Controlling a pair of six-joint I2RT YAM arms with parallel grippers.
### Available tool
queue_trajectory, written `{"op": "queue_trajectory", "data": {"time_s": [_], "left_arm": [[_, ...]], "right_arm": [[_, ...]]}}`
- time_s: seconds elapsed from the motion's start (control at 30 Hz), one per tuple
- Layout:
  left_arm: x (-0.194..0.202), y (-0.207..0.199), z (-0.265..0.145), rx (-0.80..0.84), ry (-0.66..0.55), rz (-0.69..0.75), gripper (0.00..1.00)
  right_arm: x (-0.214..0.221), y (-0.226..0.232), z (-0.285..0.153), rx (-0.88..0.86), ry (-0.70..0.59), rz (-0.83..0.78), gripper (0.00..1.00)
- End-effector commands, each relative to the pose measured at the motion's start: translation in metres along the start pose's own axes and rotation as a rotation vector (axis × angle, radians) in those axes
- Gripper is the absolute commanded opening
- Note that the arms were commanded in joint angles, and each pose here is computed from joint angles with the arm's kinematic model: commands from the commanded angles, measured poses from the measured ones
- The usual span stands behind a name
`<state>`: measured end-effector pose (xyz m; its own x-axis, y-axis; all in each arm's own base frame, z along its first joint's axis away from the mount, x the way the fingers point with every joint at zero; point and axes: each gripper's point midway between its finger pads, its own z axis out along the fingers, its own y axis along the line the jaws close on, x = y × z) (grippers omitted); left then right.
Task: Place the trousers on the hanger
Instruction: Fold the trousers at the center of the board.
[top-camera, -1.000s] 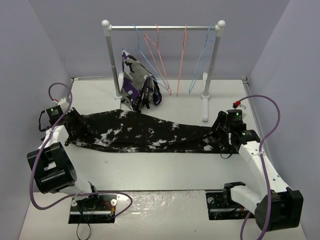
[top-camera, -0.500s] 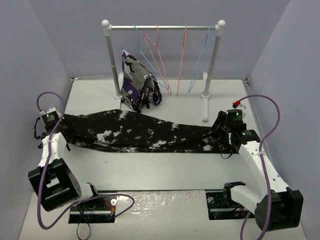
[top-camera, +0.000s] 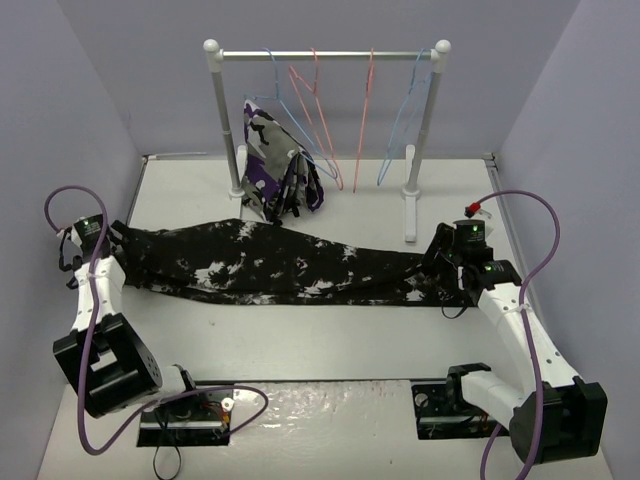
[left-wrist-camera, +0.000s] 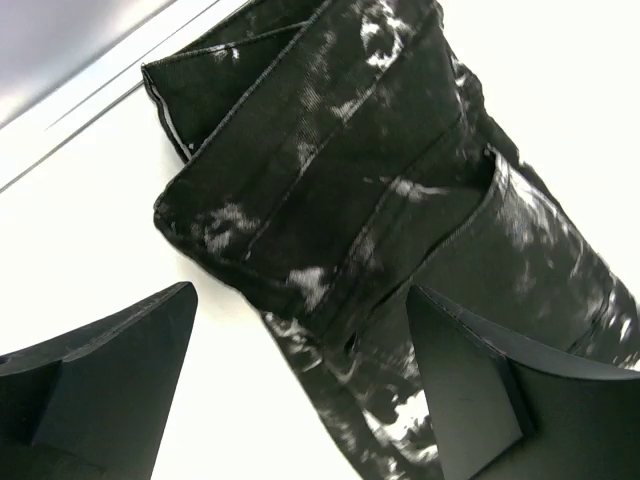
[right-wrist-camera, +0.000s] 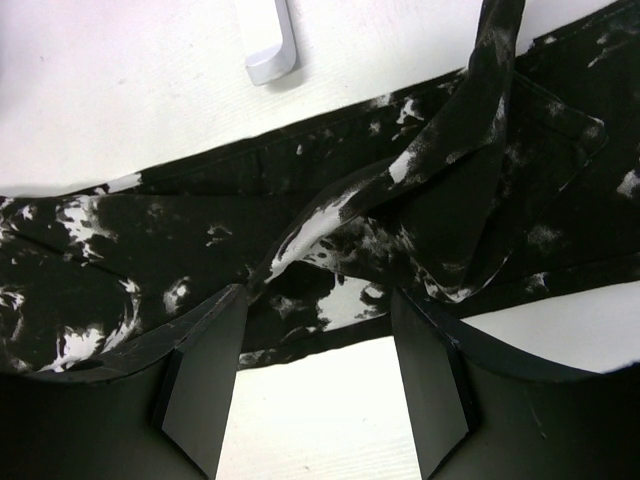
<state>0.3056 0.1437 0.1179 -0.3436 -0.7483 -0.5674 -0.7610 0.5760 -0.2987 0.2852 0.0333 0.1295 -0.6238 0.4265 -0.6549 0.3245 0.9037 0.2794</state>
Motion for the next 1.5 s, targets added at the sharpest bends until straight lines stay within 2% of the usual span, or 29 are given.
{"op": "queue_trajectory", "data": {"time_s": [0.0,0.17,0.43,0.57,0.63,0.73,0.77,0.8,0.9,1.07,1.17,1.27,1.37,1.47], "left_arm": [[-0.011,-0.002,0.007,-0.044,-0.007,-0.132,0.84],[-0.004,0.004,0.018,-0.103,0.02,-0.22,0.85],[-0.011,0.005,0.029,-0.124,-0.036,-0.351,0.84],[-0.007,0.001,0.041,-0.117,0.002,-0.371,0.76],[-0.007,0.0,0.045,-0.115,0.003,-0.381,0.69],[-0.016,-0.007,0.044,-0.086,-0.023,-0.377,0.46],[-0.024,-0.013,0.041,-0.062,-0.048,-0.363,0.24],[-0.035,-0.021,0.037,-0.028,-0.08,-0.346,0.1],[-0.072,-0.06,0.019,0.119,-0.197,-0.278,0.0],[-0.133,-0.144,-0.017,0.482,-0.33,-0.144,0.0],[-0.148,-0.191,-0.04,0.724,-0.361,0.027,0.0],[-0.136,-0.196,-0.035,0.794,-0.369,0.17,0.0],[-0.114,-0.178,-0.012,0.771,-0.32,0.228,0.0],[-0.085,-0.155,0.016,0.716,-0.25,0.265,0.08]], "right_arm": [[-0.01,0.005,-0.008,-0.018,-0.022,-0.011,0.57],[-0.008,0.004,-0.009,-0.016,-0.005,-0.02,0.57],[-0.008,0.005,-0.012,-0.021,0.004,-0.027,0.57],[-0.008,0.004,-0.014,-0.019,0.002,-0.027,0.57],[-0.007,0.004,-0.014,-0.017,0.005,-0.03,0.57],[-0.005,0.002,-0.013,-0.012,0.008,-0.032,0.57],[-0.004,0.002,-0.013,-0.011,0.01,-0.032,0.57],[-0.004,0.001,-0.013,-0.01,0.01,-0.032,0.57],[-0.004,0.001,-0.014,-0.011,0.01,-0.033,0.57],[-0.003,-0.001,-0.015,-0.006,0.01,-0.04,0.57],[-0.001,0.0,-0.014,-0.007,0.018,-0.044,0.57],[0.0,0.0,-0.013,-0.013,0.024,-0.048,0.57],[0.005,0.004,-0.013,-0.043,0.043,-0.063,0.56],[0.009,0.004,-0.012,-0.048,0.055,-0.07,0.56]]}}
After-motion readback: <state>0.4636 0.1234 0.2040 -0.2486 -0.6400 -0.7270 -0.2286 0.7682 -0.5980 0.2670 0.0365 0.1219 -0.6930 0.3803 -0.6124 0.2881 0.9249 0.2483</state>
